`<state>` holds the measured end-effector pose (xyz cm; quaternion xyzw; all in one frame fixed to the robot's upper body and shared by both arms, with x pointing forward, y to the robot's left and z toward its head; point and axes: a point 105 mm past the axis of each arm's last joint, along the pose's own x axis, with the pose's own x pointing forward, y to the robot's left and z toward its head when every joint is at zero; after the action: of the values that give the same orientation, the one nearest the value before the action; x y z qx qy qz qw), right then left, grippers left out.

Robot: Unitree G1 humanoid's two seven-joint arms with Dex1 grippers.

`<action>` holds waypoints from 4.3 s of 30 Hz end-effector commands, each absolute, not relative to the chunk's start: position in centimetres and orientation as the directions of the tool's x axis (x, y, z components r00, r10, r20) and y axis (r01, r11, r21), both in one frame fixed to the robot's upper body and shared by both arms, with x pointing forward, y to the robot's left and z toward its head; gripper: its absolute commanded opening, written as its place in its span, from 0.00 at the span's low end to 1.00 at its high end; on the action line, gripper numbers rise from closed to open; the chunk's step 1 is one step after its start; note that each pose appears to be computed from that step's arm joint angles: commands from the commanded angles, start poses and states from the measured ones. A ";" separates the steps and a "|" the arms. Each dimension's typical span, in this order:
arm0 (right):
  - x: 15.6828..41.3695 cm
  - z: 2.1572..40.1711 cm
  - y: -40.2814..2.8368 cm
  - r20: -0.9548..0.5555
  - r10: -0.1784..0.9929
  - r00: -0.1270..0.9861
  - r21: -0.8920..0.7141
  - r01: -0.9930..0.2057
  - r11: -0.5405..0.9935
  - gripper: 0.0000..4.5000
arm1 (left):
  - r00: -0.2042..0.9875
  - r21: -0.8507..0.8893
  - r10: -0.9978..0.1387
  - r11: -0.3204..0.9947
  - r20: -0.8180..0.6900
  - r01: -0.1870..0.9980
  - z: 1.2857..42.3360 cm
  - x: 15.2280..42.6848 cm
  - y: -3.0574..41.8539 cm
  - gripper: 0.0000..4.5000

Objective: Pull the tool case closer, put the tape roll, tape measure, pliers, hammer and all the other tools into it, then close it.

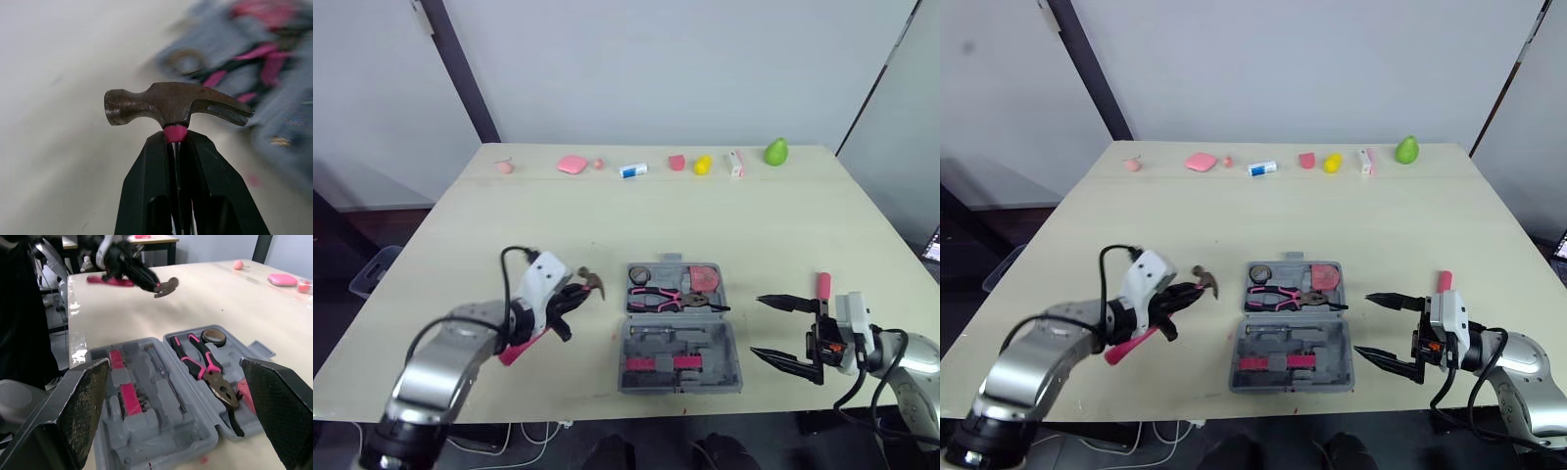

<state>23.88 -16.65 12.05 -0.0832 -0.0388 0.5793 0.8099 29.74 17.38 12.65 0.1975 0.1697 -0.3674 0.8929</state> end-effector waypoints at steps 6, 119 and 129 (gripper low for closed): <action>23.8 13.0 -17.6 -0.013 0.930 0.367 -0.230 -0.906 0.355 1.00 | 0.276 0.222 -0.807 0.184 -0.522 0.958 13.3 28.4 9.2 0.01; 23.0 12.1 -20.0 -0.001 0.843 0.538 -0.214 -0.823 0.526 1.00 | 0.177 0.106 -0.958 0.156 -0.227 0.982 10.9 31.0 6.5 0.01; 23.6 9.0 -24.6 -0.006 0.663 0.749 -0.134 -0.657 0.742 1.00 | 0.480 0.069 -0.877 0.478 -0.022 0.876 14.4 31.6 13.4 0.01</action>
<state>23.50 -23.18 8.25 -0.0522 -0.0019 0.3871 0.9206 31.72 12.33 12.71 0.0413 0.0230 -0.5293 0.8471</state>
